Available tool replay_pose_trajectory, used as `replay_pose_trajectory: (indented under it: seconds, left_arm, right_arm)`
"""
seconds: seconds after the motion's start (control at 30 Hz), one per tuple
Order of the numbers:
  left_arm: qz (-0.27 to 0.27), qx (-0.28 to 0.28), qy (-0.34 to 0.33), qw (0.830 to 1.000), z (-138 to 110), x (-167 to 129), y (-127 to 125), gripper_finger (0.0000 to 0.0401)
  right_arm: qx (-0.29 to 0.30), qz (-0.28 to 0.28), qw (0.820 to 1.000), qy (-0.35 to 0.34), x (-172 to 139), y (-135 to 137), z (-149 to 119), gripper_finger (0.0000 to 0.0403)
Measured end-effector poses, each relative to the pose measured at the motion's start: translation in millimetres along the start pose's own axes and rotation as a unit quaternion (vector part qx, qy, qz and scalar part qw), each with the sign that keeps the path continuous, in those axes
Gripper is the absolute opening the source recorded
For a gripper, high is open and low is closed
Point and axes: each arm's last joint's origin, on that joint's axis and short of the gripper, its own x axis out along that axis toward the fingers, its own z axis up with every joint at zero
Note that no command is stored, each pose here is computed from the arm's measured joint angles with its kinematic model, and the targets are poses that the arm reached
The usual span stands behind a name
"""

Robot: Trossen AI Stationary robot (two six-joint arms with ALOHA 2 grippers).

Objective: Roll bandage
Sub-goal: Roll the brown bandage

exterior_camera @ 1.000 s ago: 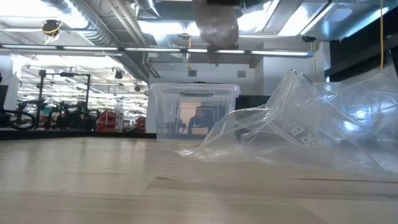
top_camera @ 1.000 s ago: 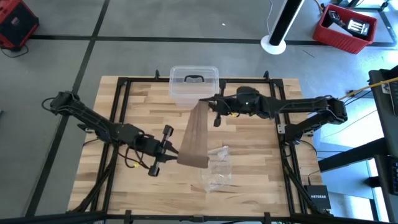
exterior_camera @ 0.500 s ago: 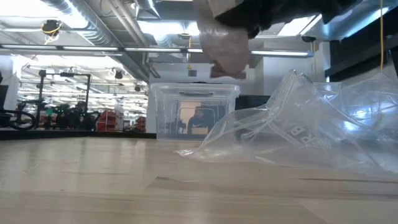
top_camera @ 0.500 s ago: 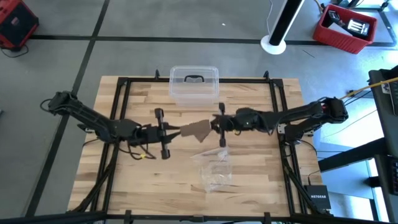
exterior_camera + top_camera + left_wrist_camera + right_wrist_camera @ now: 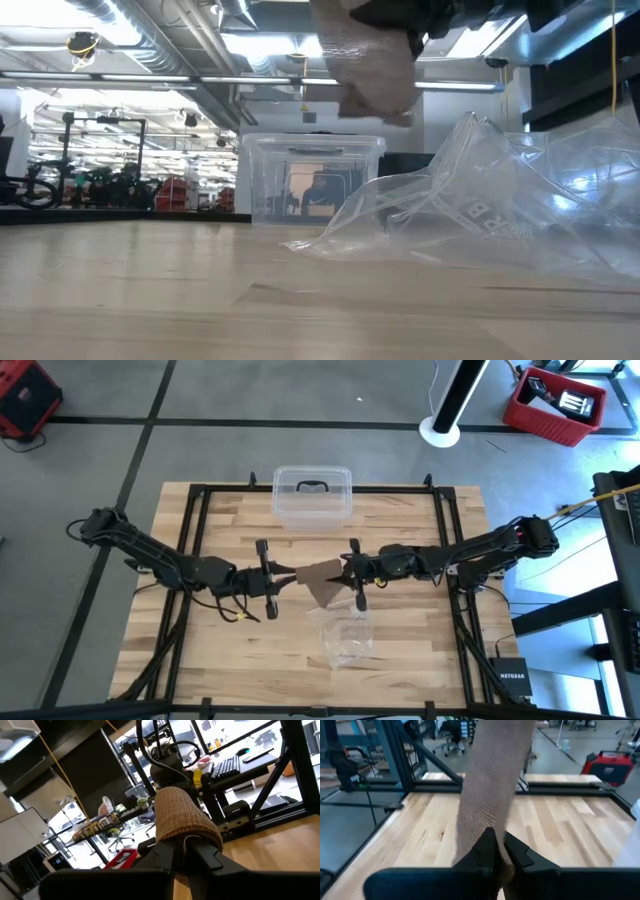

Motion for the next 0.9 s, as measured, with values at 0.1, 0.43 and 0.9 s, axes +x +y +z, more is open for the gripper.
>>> replay_pose_trajectory:
  seconds: [0.1, 0.43, 0.9]
  left_arm:
    - [-0.005, -0.008, 0.003, 1.0, -0.1, -0.9, -2.0, 0.0019]
    - [-0.009, -0.008, 0.002, 1.0, 0.6, -2.0, -3.9, 0.0019]
    - [-0.013, -0.01, 0.01, 1.0, -1.1, -2.0, -4.7, 0.0019]
  right_arm:
    - [0.001, 0.001, 1.0, 0.005, 2.0, 0.0, -2.4, 0.0016]
    - [-0.001, 0.001, 1.0, 0.012, 6.2, 0.1, -6.8, 0.0009]
    - [0.011, -0.017, 0.999, 0.025, 6.1, -0.9, -9.4, 0.0037]
